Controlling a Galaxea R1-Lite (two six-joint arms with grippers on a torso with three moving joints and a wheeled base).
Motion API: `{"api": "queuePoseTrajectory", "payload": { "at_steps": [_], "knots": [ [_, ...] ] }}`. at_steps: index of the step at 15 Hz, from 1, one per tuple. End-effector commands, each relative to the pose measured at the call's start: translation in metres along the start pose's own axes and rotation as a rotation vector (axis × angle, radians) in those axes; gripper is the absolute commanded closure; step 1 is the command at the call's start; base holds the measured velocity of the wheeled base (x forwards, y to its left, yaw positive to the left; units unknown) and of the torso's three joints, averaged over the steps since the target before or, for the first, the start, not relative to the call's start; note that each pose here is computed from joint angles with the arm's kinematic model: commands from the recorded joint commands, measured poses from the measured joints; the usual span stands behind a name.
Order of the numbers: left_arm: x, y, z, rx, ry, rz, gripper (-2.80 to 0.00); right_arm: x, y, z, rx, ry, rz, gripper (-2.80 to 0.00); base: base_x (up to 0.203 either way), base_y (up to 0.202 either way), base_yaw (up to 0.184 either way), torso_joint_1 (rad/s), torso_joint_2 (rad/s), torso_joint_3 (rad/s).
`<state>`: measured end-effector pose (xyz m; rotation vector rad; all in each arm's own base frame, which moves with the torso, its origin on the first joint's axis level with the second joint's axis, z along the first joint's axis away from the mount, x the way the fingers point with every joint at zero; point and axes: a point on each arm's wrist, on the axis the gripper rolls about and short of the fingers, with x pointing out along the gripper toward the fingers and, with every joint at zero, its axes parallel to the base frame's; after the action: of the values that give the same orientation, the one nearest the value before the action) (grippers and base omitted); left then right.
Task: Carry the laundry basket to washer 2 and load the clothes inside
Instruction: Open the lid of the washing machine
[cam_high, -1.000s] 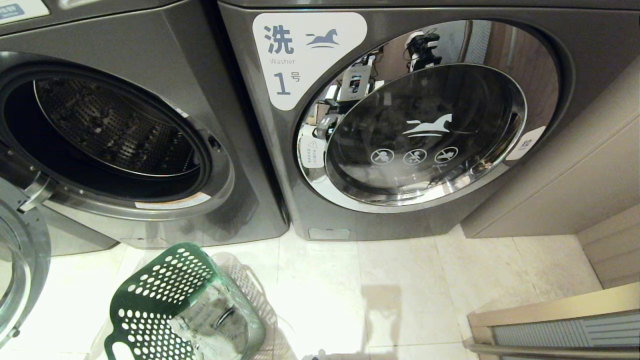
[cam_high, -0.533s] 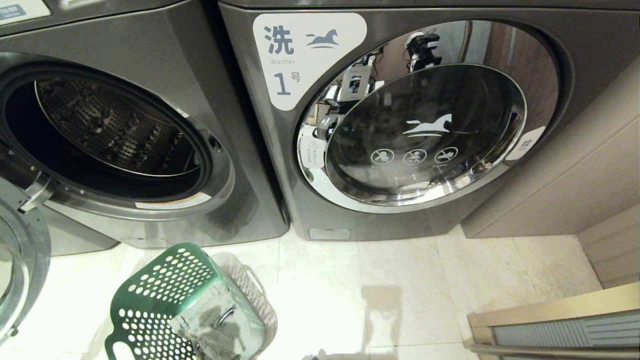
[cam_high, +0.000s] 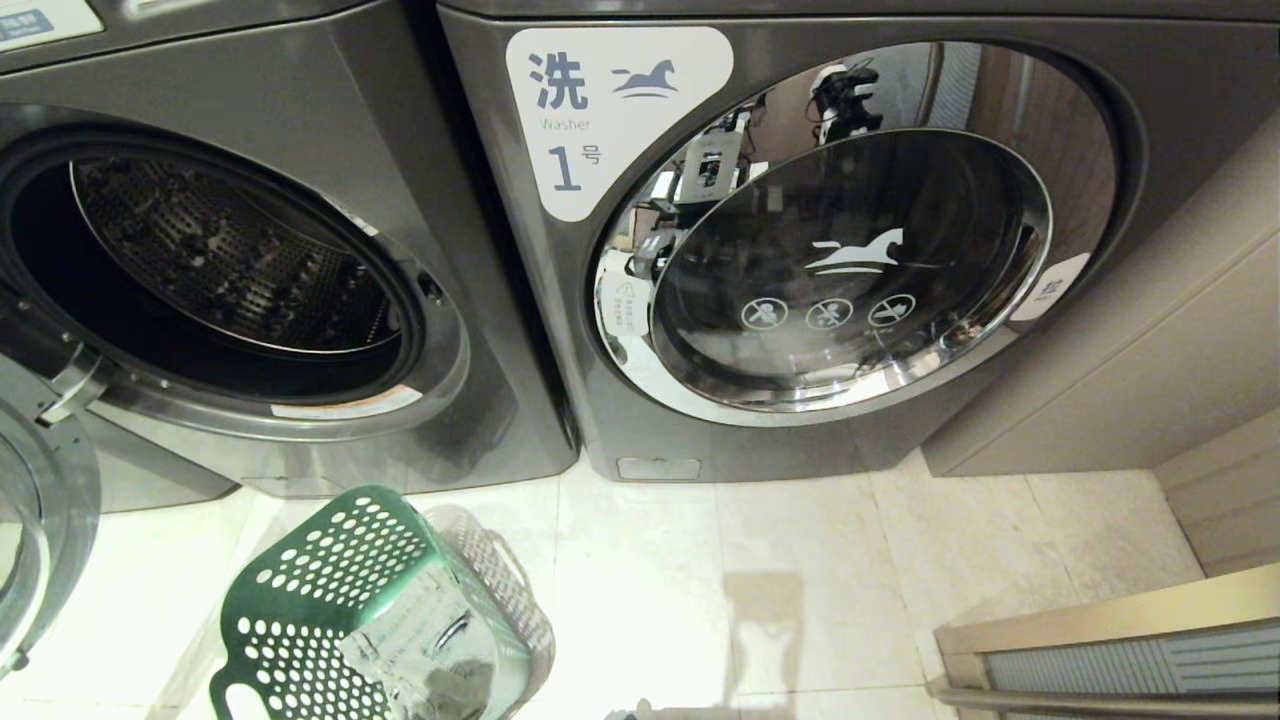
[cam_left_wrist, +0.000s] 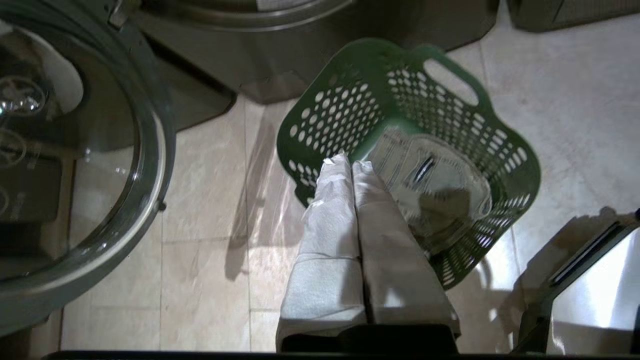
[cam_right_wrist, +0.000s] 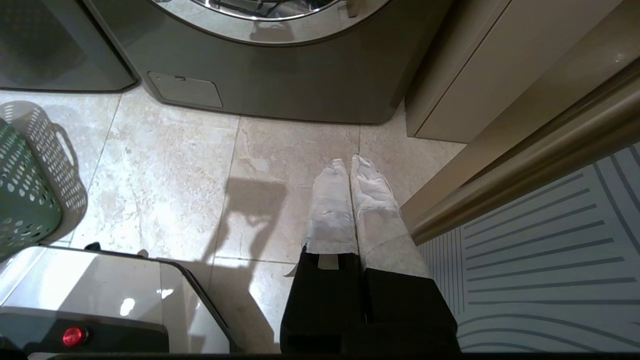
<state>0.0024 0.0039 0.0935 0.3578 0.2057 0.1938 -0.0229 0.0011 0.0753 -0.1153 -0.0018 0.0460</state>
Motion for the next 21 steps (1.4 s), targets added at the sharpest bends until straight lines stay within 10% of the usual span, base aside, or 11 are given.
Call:
{"api": "queuePoseTrajectory", "payload": {
  "at_steps": [1,6,10,21],
  "knots": [
    [-0.013,0.001,-0.004,-0.026,-0.149,0.001,0.0,0.0,0.0,0.0,-0.001,0.001,0.0,0.0,0.0,0.0,0.0,0.0,0.0,0.0],
    [-0.025,-0.001,-0.01,-0.276,-0.33,-0.136,0.0,0.0,0.0,0.0,-0.001,0.001,0.002,0.0,0.0,0.0,0.0,0.0,0.0,0.0],
    [-0.022,-0.007,-0.021,-0.281,-0.177,-0.226,0.0,0.0,0.0,0.0,-0.001,0.001,0.002,0.0,0.0,0.0,0.0,0.0,0.0,0.0],
    [-0.023,-0.007,-0.022,-0.309,-0.19,-0.213,0.0,0.0,0.0,0.0,-0.001,0.001,0.0,0.0,0.0,0.0,0.0,0.0,0.0,0.0]
  ]
}}
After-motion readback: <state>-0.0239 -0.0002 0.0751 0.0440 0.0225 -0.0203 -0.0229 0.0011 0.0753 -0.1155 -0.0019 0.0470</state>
